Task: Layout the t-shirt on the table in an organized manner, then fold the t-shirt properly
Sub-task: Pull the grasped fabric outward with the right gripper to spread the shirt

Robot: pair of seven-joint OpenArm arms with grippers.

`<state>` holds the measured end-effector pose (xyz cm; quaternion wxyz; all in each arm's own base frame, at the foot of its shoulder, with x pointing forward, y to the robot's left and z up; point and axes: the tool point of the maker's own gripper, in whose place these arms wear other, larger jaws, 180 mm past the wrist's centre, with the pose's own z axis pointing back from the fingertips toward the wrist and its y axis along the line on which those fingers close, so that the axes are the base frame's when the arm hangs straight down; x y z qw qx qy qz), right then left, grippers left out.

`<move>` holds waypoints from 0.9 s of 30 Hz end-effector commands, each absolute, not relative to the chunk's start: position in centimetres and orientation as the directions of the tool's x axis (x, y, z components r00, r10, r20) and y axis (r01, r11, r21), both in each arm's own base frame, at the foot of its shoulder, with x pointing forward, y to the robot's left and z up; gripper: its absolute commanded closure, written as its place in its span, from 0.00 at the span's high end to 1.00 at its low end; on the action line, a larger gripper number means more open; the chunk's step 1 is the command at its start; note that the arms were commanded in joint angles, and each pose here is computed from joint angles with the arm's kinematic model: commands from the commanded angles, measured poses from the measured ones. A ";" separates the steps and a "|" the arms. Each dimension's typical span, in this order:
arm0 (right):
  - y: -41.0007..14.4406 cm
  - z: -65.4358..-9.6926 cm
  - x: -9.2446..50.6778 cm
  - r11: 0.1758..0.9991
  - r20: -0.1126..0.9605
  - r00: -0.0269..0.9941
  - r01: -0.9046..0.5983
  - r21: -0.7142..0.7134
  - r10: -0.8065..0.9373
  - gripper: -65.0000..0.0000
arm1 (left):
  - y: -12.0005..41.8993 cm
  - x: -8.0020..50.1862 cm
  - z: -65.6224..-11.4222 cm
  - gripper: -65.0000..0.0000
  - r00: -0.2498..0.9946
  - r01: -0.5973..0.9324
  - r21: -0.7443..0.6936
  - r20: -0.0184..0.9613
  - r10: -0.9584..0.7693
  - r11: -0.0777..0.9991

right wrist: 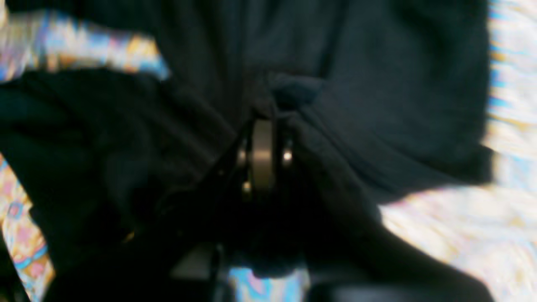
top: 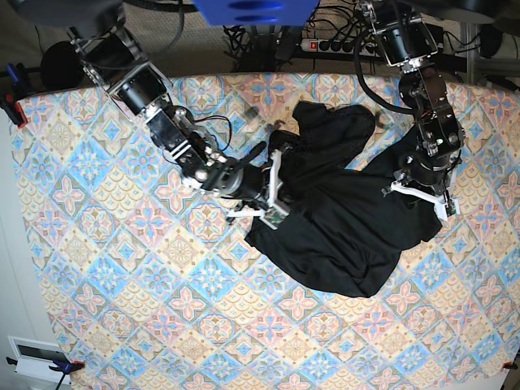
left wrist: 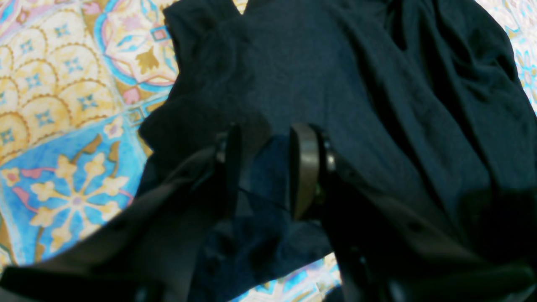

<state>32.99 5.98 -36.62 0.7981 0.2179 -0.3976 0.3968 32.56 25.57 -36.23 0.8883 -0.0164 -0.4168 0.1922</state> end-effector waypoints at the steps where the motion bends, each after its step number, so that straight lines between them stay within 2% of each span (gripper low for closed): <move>1: 5.3 -34.3 34.3 0.606 0.847 0.328 -0.795 0.008 0.419 0.00 | 26.1 33.3 -35.1 0.30 0.550 -0.321 -0.187 0.762 0.343 0.928; 10: -4.6 -32.6 34.1 0.747 0.859 0.356 -0.663 -0.046 0.369 0.00 | 26.1 33.4 -35.3 0.30 0.551 -0.322 -0.189 0.759 0.346 0.928; 20: -18.2 -33.9 30.8 0.924 0.819 0.506 -0.376 -0.073 0.271 0.00 | 26.2 33.6 -35.2 0.30 0.550 -0.323 -0.190 0.759 0.347 0.927; 24: -21.3 -35.8 28.1 0.948 0.756 0.602 -0.308 -0.077 0.257 0.00 | 26.2 33.5 -35.2 0.30 0.551 -0.323 -0.187 0.760 0.345 0.928; 27: -22.9 -35.7 27.7 0.959 0.735 0.631 -0.269 -0.094 0.249 0.00 | 26.7 33.6 -35.0 0.30 0.549 -0.323 -0.177 0.765 0.336 0.930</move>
